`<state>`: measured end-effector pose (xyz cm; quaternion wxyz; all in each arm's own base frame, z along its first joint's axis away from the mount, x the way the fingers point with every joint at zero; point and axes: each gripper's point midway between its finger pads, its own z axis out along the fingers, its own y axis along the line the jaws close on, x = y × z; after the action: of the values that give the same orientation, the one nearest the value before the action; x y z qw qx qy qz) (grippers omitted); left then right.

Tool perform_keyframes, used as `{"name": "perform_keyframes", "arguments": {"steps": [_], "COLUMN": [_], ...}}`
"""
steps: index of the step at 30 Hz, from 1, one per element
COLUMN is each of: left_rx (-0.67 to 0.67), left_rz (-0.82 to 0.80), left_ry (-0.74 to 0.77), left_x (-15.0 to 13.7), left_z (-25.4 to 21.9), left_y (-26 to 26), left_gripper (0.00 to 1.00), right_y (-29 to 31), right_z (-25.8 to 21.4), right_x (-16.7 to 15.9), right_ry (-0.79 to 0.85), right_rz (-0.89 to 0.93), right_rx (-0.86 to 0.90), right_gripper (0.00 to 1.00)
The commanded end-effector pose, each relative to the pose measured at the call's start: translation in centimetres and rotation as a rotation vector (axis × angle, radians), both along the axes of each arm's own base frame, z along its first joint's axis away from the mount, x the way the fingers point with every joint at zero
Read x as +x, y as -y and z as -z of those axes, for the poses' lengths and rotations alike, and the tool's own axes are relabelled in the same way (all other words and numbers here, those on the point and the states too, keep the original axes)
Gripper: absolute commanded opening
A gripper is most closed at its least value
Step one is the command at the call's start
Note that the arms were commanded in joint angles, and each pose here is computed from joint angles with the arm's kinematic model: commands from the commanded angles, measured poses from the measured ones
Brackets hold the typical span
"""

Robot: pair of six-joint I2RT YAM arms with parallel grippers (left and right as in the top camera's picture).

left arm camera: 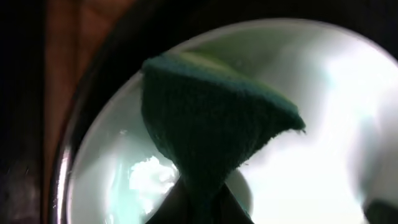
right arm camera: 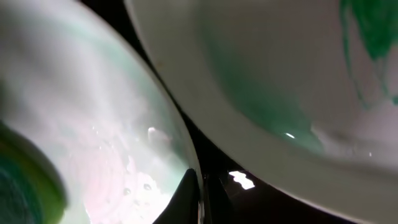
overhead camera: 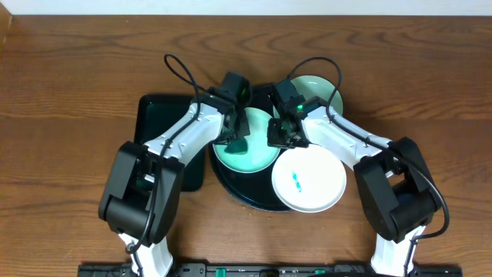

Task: Clean dirty plates on tray and stack at the side
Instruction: 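Scrub the left pale green plate with the sponge in the left gripper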

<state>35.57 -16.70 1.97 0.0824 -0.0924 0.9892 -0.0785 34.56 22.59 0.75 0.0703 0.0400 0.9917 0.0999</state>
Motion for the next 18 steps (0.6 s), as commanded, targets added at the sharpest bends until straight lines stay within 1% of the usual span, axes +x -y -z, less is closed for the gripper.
{"name": "perform_keyframes", "arguments": {"steps": [1, 3, 4, 6, 8, 10, 13, 15, 17, 18], "left_rx": [-0.164, -0.290, -0.332, -0.353, -0.324, -0.231, 0.013, 0.147, 0.222, 0.232], "left_rz": [0.132, 0.218, 0.247, 0.260, 0.250, 0.184, -0.007, -0.116, -0.171, -0.181], "left_ry": [-0.110, -0.143, -0.153, -0.157, -0.133, -0.093, -0.016, 0.037, 0.060, 0.057], "left_x": [-2.4, -3.6, -4.0, -4.2, -3.6, -2.3, -0.3, 0.7, 0.9, 0.8], "left_z": [-0.1, -0.9, -1.3, -1.4, -1.2, -0.6, 0.4, 0.3, 0.2, 0.2], "left_y": [2.6, 4.9, 5.6, 6.0, 5.6, 4.2, -0.2, -2.8, -4.4, -4.6], "left_gripper": [0.07, 0.07, 0.07, 0.07, 0.07, 0.07, 0.07, 0.07, 0.07, 0.07], "right_y": [-0.2, -0.3, -0.3, -0.4, -0.6, -0.6, -0.5, -0.3, -0.2, -0.2], "right_z": [0.5, 0.4, 0.4, 0.4, 0.4, 0.4, 0.4, 0.5, 0.5, 0.6], "right_x": [-0.1, -0.1, -0.1, -0.2, -0.2, -0.2, -0.2, -0.1, -0.1, -0.1], "right_ry": [-0.011, -0.010, -0.010, -0.014, -0.017, -0.016, -0.015, -0.012, -0.009, -0.009], "right_rz": [-0.001, -0.001, -0.001, -0.003, -0.005, -0.005, -0.005, -0.003, -0.001, -0.001], "right_rx": [-0.008, -0.007, -0.007, 0.000, 0.011, 0.011, 0.006, -0.004, -0.010, -0.010], "right_gripper": [0.01, 0.01, 0.01, 0.01, 0.01, 0.01, 0.01, 0.01, 0.01, 0.01]}}
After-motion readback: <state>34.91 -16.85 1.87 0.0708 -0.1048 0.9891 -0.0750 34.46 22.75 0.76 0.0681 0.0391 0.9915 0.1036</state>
